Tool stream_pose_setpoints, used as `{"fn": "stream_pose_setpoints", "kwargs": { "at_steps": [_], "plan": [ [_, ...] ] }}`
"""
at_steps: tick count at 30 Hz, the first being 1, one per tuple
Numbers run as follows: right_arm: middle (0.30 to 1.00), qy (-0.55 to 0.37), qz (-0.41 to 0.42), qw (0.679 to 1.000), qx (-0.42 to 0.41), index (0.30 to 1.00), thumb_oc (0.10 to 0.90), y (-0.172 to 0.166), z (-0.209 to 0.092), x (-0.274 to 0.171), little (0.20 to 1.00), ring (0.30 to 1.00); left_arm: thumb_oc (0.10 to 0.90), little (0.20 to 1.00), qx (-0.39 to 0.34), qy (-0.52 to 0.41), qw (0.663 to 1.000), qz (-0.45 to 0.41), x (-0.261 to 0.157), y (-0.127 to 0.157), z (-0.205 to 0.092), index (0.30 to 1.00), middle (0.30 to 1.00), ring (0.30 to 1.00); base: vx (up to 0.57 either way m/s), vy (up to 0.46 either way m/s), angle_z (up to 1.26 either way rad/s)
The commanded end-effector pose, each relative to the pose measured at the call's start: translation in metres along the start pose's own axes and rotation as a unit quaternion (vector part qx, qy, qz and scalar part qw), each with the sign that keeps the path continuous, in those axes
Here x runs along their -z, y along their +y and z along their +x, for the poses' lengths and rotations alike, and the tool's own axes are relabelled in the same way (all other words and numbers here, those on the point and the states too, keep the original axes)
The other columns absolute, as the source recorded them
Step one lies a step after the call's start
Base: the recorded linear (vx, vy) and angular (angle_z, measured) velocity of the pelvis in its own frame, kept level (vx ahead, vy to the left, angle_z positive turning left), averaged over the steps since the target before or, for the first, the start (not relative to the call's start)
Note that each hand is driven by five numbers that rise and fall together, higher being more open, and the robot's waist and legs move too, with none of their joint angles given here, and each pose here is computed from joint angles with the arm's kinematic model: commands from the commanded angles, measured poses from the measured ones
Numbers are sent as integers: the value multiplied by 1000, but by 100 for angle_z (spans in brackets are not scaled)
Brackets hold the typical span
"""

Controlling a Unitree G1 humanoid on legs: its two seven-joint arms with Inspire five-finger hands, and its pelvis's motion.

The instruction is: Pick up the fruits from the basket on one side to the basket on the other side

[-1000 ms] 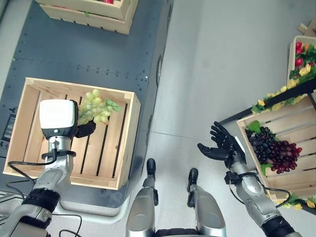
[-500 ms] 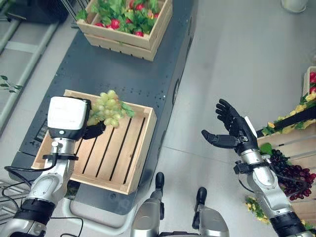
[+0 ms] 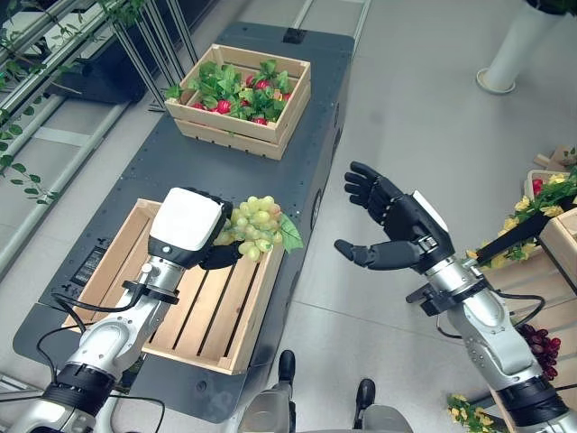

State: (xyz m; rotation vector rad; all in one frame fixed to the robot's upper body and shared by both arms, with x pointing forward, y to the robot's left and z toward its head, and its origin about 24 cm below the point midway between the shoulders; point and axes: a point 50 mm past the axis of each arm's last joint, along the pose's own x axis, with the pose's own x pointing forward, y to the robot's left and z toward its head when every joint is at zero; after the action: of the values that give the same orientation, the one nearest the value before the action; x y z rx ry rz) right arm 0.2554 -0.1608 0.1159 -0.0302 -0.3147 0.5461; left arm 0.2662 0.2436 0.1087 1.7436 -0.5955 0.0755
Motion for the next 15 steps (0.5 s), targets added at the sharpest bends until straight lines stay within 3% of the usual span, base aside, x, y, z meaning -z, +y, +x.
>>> {"fn": "stream_pose_setpoints", "kwargs": {
  "at_steps": [1, 3, 5, 8, 11, 14, 15],
  "plan": [
    [900, -65, -12, 997, -44, 900, 800, 13, 10, -17, 900, 900, 400, 300, -115, -7, 992, -43, -3, 34, 37, 300, 300, 300, 7, 1, -7],
    [900, -66, -8, 997, -44, 900, 800, 13, 11, -18, 900, 900, 400, 300, -126, 0, 988, -86, -5, 38, 39, 300, 300, 300, 3, -3, -9],
    [900, -68, 10, 997, -26, 900, 800, 10, 12, -17, 900, 900, 400, 300, -150, 17, 971, -185, -8, 43, 40, 300, 300, 300, 5, -10, -5],
    [900, -69, 29, 997, 1, 900, 800, 12, 12, -11, 900, 900, 400, 300, -196, 30, 929, -311, -16, 48, 39, 300, 300, 300, 0, 0, 0],
    [900, -67, 36, 997, 13, 900, 800, 15, 12, -8, 900, 900, 400, 300, -232, 46, 894, -380, -20, 51, 37, 300, 300, 300, 0, 0, 0],
    [900, -66, 48, 996, 26, 900, 800, 15, 11, -4, 900, 900, 400, 300, -268, 81, 818, -502, -18, 51, 34, 300, 300, 300, 3, 3, -4],
    [900, -66, 50, 996, 27, 900, 800, 16, 12, -2, 900, 900, 400, 300, -277, 91, 774, -562, -18, 50, 33, 300, 300, 300, 1, 2, -10]
  ]
}}
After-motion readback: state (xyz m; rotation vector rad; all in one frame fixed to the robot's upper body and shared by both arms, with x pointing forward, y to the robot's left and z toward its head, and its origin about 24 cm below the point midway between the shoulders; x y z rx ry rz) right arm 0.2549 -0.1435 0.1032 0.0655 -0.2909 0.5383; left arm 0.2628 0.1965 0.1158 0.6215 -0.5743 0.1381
